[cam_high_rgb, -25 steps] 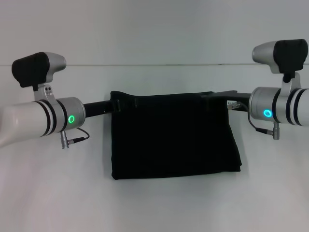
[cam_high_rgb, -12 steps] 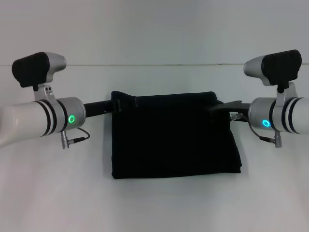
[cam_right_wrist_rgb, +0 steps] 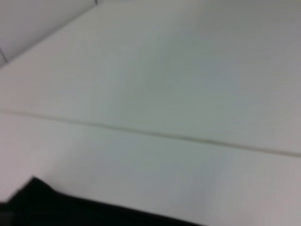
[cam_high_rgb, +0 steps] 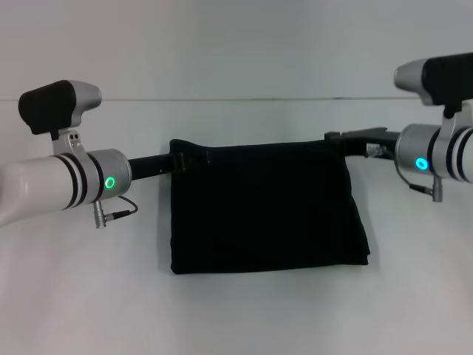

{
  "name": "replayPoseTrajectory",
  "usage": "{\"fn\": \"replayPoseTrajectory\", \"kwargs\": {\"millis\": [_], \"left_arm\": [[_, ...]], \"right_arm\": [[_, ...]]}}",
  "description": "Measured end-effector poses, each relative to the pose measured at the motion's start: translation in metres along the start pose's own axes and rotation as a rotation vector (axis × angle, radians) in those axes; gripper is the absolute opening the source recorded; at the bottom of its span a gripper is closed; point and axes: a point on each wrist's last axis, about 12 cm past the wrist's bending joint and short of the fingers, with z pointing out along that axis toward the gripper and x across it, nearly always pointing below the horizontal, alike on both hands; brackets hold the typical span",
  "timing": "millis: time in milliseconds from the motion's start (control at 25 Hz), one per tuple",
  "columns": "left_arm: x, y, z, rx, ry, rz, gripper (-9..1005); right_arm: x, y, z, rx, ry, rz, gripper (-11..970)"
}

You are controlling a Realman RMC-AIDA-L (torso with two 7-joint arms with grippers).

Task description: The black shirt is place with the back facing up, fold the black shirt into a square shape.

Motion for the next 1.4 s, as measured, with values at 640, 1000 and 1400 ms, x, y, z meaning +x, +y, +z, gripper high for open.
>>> {"fn": "replayPoseTrajectory", "kwargs": {"millis": [640,1000,1400], "left_arm": [[0.002,-0.003,0.0,0.023,0.008,-0.007,950],[0.005,-0.006,0.0,0.047,0.02,-0.01,950],[0.007,-0.004,-0.001,0.046,0.023,-0.013,950]], "right_arm": [[-0.004,0.031,0.02,-0.04,0.046,0.002,-2],[0.0,0.031,0.027,0.034,0.061,-0.033,-1],[0.01,0.016,0.02,0.084,0.066,-0.011,-1]]}}
